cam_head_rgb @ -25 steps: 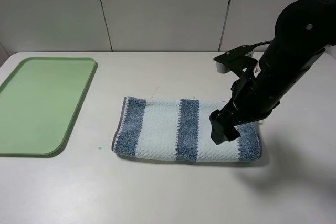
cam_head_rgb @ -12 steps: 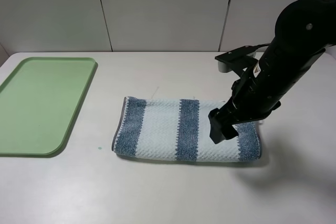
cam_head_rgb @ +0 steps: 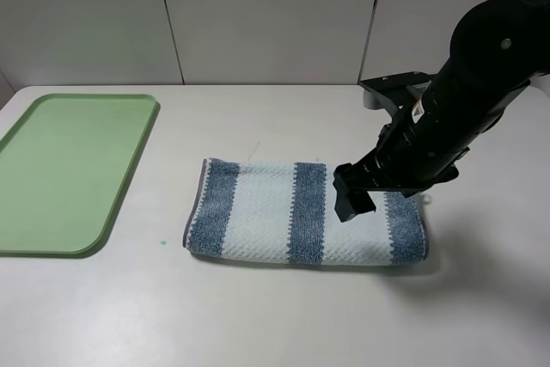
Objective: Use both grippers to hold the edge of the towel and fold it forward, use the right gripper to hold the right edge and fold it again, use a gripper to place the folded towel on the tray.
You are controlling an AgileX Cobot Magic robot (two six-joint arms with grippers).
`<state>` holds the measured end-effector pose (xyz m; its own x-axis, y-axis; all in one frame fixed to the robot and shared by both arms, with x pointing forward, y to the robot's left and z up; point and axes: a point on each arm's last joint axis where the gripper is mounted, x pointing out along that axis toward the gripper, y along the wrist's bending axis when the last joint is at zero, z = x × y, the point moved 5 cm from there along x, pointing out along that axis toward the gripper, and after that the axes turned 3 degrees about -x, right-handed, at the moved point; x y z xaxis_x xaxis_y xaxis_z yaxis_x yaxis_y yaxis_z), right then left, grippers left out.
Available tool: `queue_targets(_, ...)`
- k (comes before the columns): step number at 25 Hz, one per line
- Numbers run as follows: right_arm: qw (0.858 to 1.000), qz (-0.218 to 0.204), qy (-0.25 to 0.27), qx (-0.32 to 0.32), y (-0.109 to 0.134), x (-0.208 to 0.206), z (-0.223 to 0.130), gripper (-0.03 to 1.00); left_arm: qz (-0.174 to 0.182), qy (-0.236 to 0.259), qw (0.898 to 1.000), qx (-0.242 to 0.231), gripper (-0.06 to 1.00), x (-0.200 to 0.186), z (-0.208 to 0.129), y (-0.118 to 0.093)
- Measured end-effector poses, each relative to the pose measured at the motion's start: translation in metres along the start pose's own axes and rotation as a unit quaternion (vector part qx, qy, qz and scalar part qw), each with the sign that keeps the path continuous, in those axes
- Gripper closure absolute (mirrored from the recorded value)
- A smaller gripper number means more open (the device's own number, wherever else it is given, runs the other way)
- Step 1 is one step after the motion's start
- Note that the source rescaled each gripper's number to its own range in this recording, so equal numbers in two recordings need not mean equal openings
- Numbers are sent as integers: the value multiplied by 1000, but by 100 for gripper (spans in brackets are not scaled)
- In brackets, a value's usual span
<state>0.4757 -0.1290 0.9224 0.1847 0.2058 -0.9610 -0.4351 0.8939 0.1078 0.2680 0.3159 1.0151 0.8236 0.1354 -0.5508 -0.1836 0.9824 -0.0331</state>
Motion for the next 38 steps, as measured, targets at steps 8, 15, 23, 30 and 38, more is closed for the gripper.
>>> queue_targets(8,1000,1,-10,18,0,0,3,-3,5,0,1000,-3,-1,0,0,0)
queue_targets(15,999,0,-19,45,-1,0,5,-3,5,0,1000,-3,-1,0,0,0)
queue_targets(23,993,-15,-28,118,-33,-3,10,-3,5,0,1000,-3,-1,0,0,0)
queue_targets(30,984,-35,-33,171,-70,-5,11,-3,5,0,1000,-3,-1,0,0,0)
queue_targets(38,986,-48,-1,163,-77,22,8,-3,5,-1,1000,-3,-1,0,0,0)
